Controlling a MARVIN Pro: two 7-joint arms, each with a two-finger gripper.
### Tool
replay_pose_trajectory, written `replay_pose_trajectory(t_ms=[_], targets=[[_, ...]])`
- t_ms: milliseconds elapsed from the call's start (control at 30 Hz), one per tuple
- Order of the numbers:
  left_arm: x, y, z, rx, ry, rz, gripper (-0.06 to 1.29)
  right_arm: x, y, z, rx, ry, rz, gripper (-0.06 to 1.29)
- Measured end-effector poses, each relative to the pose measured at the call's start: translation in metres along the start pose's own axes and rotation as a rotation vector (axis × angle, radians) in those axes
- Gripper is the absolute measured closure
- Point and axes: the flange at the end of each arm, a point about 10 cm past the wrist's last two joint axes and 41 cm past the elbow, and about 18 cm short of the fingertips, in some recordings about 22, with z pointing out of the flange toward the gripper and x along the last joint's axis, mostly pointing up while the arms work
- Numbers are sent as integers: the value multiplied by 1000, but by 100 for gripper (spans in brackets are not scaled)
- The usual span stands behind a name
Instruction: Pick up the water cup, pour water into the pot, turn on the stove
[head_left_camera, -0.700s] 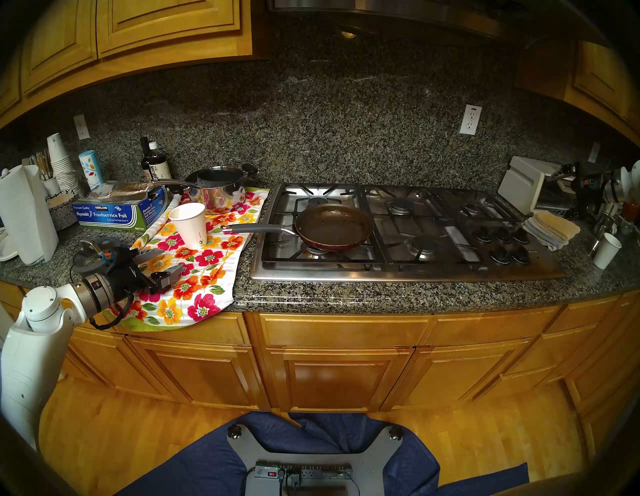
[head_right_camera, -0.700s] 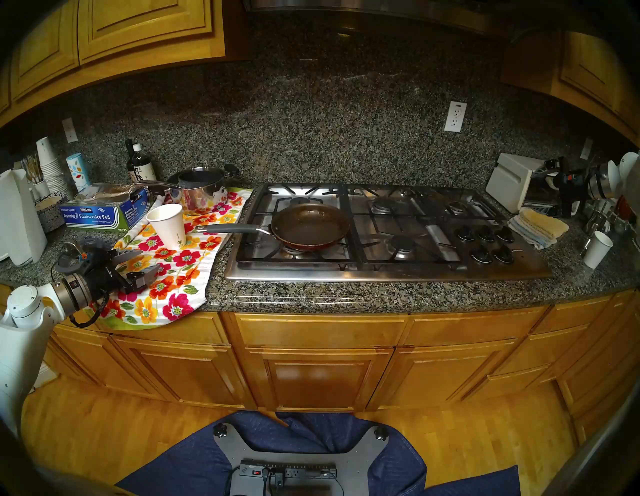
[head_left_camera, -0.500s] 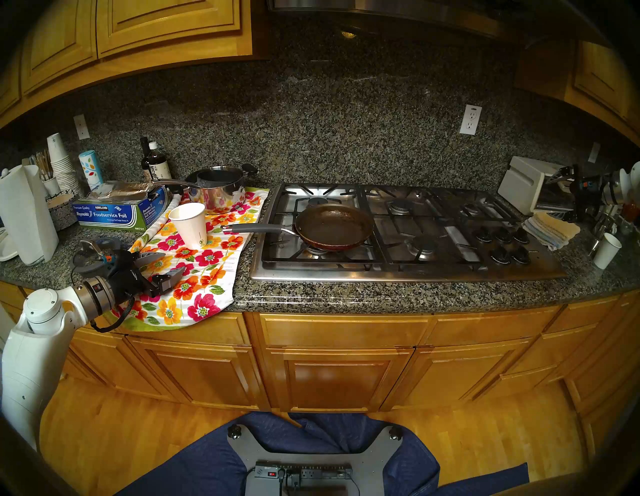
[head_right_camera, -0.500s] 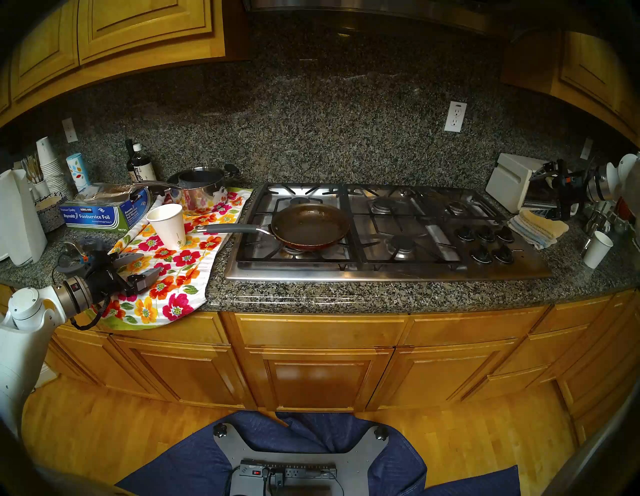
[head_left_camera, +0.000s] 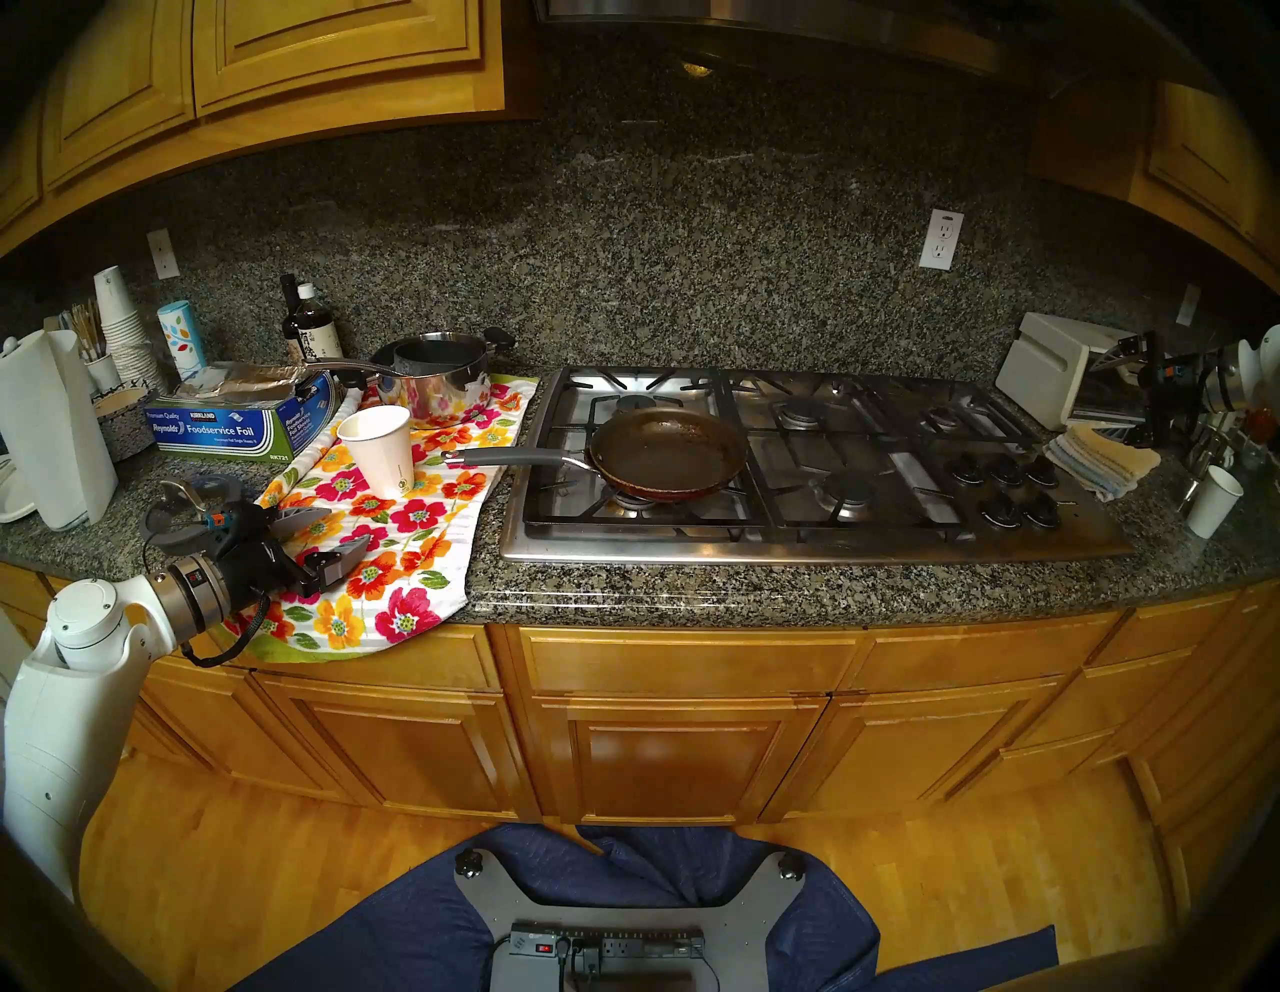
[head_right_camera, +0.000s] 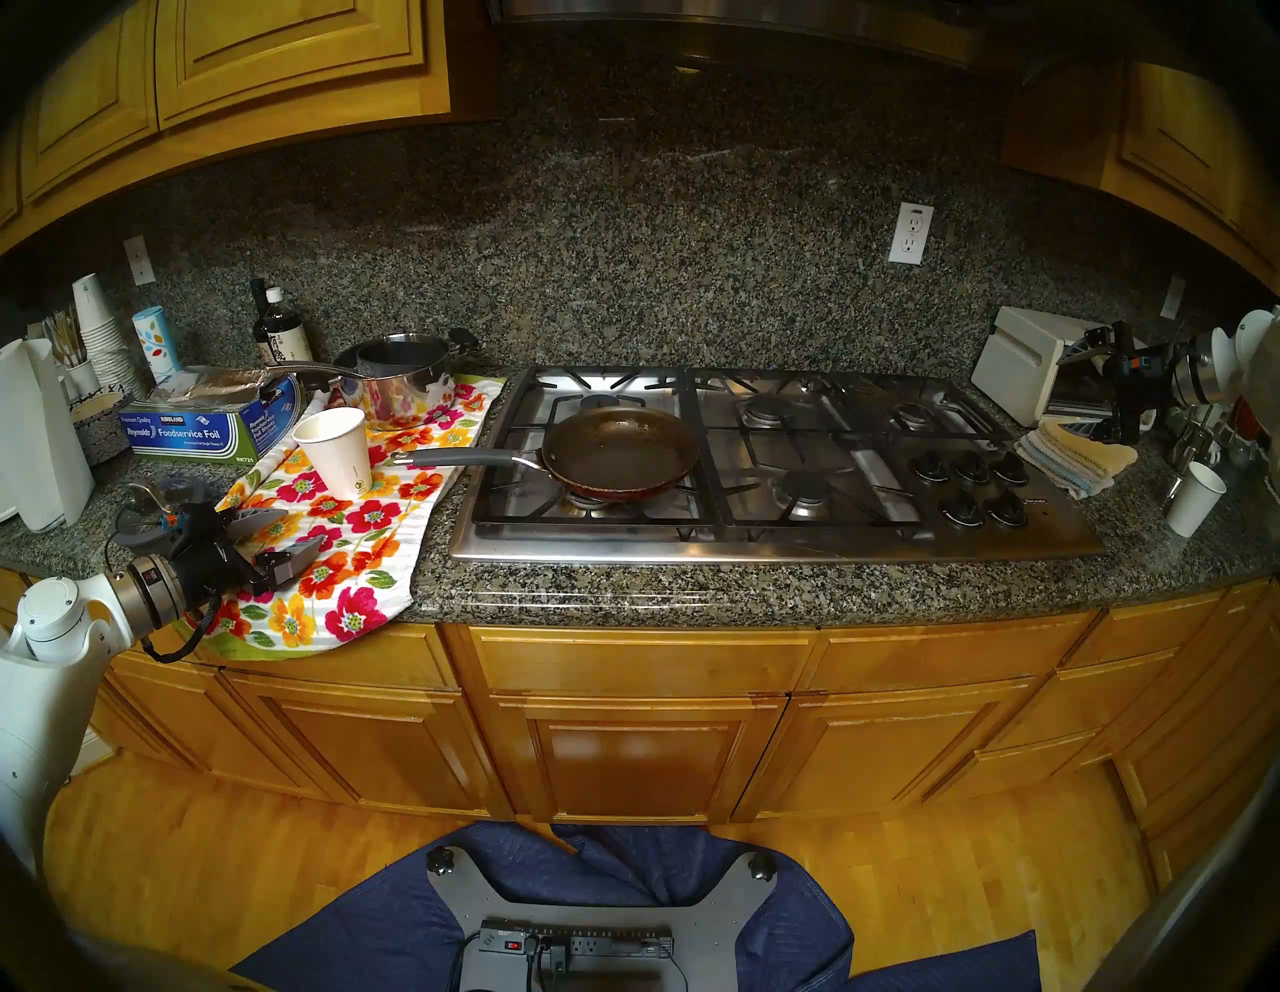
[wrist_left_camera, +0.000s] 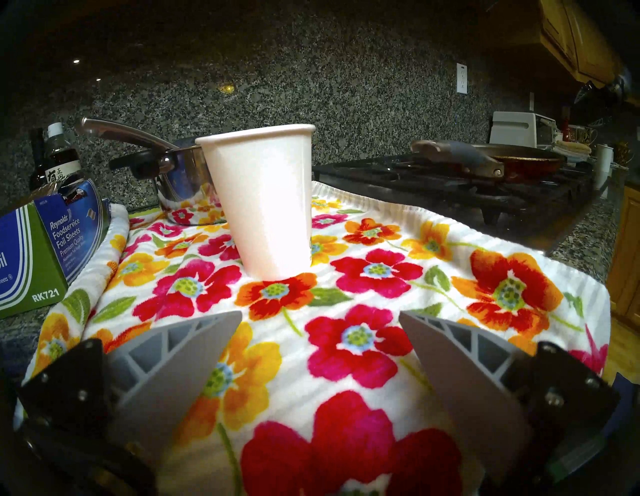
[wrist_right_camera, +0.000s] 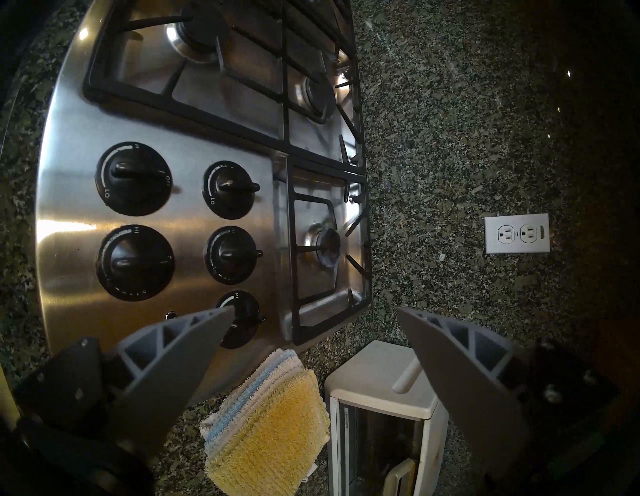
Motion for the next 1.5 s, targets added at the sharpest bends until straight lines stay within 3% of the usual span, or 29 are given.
replay_pose_trajectory(t_ms=[600,1067,1500], targets=[[-10,-11,-4,-34,-1,-93,0,0,-1,1,2,0,1,1],[9,-15,3,-1,90,-12,0,0,-1,1,3,0,1,1],[23,-18,15,14,122,3,0,0,-1,1,4,0,1,1]])
